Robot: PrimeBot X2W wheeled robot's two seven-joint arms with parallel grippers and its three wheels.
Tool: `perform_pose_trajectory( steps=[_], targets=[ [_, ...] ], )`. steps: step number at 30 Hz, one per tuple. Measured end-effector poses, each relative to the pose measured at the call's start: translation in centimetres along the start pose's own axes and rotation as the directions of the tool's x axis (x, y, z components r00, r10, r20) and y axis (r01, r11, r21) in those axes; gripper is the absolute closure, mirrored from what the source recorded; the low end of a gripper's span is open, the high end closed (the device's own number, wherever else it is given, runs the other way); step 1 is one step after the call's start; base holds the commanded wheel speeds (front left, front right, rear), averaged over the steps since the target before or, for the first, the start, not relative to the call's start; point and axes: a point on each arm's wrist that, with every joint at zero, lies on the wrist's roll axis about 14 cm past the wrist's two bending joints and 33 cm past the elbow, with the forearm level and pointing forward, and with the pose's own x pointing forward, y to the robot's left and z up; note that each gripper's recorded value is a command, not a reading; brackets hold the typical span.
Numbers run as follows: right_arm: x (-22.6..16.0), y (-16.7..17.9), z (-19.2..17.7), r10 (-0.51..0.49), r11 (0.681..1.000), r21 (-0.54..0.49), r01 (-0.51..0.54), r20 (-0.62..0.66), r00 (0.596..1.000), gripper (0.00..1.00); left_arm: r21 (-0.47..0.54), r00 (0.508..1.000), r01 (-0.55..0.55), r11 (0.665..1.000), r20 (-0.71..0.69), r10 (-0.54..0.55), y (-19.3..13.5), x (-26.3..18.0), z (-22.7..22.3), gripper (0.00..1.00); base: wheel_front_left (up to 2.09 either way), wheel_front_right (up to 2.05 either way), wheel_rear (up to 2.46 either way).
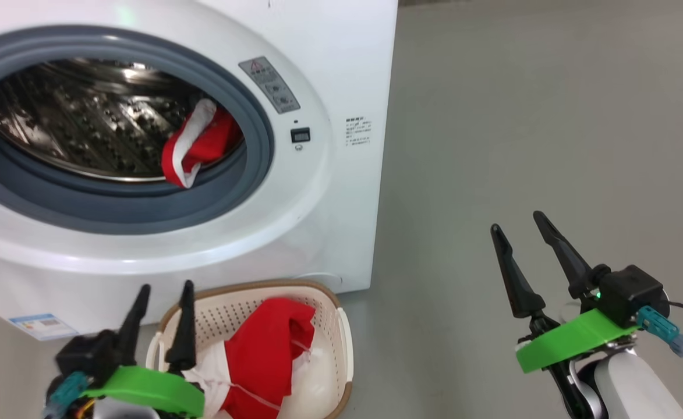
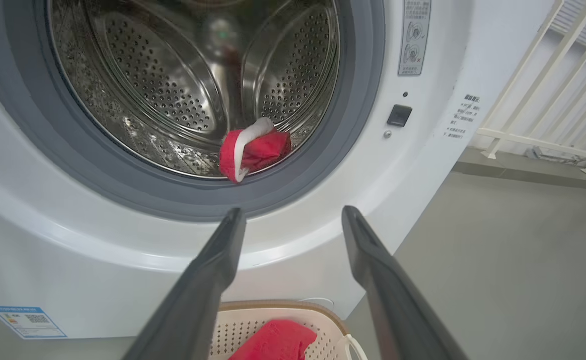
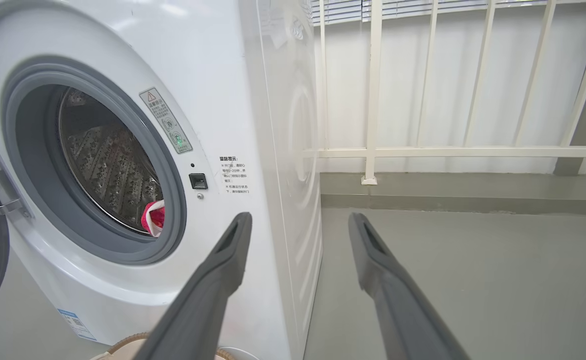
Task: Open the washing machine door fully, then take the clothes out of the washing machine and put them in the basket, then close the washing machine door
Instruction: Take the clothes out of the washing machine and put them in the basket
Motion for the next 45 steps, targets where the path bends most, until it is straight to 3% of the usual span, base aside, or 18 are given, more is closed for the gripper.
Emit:
perform_pose_trajectory(
  steps=[16, 45],
  targets=[
    [-4.5, -2.2, 1.0, -0.096, 0.995, -0.007, 0.097, 0.026, 0.995, 0.00, 0.090, 0.988, -0.046, 0.995, 0.153, 0.032, 1.2, -5.2, 4.5, 0.00, 0.00, 0.00, 0.00],
    [-5.6, -1.7, 1.0, -0.089, 0.996, -0.010, 0.090, 0.027, 0.996, 0.00, 0.133, 0.989, -0.084, 0.988, 0.133, 0.066, 2.3, -7.4, 3.7, 0.00, 0.00, 0.00, 0.00]
  ],
)
